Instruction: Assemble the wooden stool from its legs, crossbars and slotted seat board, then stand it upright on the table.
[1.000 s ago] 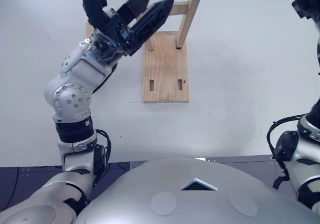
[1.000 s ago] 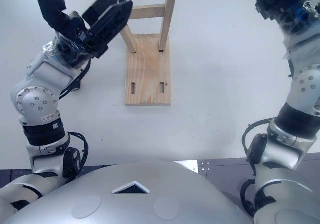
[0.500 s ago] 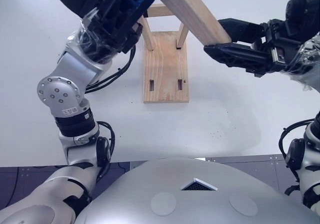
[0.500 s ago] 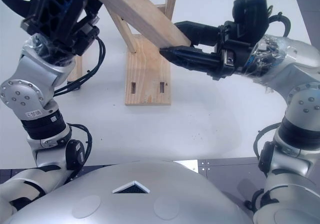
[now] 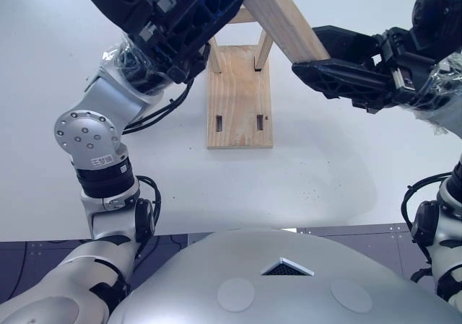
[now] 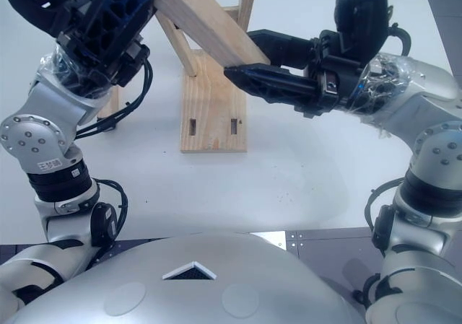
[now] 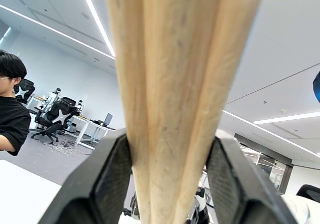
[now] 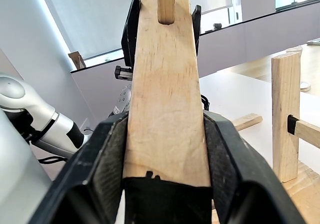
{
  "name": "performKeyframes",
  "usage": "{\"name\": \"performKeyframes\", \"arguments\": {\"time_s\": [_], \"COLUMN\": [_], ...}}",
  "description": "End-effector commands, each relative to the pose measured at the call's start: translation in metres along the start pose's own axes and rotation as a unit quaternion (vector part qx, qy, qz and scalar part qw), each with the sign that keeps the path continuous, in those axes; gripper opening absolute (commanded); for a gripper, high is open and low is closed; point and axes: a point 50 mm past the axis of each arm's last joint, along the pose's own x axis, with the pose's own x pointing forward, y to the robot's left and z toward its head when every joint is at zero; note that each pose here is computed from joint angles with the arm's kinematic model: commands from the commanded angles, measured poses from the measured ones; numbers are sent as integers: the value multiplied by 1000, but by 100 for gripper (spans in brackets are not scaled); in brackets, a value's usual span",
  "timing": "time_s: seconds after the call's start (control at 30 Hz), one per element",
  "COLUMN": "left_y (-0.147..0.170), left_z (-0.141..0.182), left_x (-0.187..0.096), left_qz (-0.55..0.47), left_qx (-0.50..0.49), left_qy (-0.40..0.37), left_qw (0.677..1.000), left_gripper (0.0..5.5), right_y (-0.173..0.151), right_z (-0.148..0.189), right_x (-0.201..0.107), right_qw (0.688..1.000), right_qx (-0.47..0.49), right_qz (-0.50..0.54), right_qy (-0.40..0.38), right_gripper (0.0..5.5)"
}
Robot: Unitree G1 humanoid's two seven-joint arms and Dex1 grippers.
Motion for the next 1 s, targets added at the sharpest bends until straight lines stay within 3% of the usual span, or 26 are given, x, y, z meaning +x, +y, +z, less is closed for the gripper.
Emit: {"name": "performKeyframes", "arguments": {"time_s": [0.03, 0.27, 0.53, 0.77, 1.0], "left_y": [8, 21, 32, 42, 50], "left_z": [1, 2, 1, 2, -15], "left_x": [-4, -26, -73, -112, -132], "left_qz": [26, 77, 140, 174, 182], "left_qx": [19, 46, 64, 84, 106], "left_qy": [5, 26, 88, 145, 208], "left_qw": [999, 996, 984, 970, 955], "left_gripper": [206, 204, 204, 204, 204], "right_y": [2, -9, -43, -57, -60], "right_z": [-2, -14, -50, -62, -66], "right_x": [1, -11, -58, -71, -74], "right_qw": [1000, 998, 985, 978, 976], "right_qx": [-4, 1, 16, 18, 16], "right_qz": [-3, -34, -140, -175, -187], "right_qy": [12, 48, 101, 108, 107], "right_gripper": [232, 375, 380, 380, 380]}}
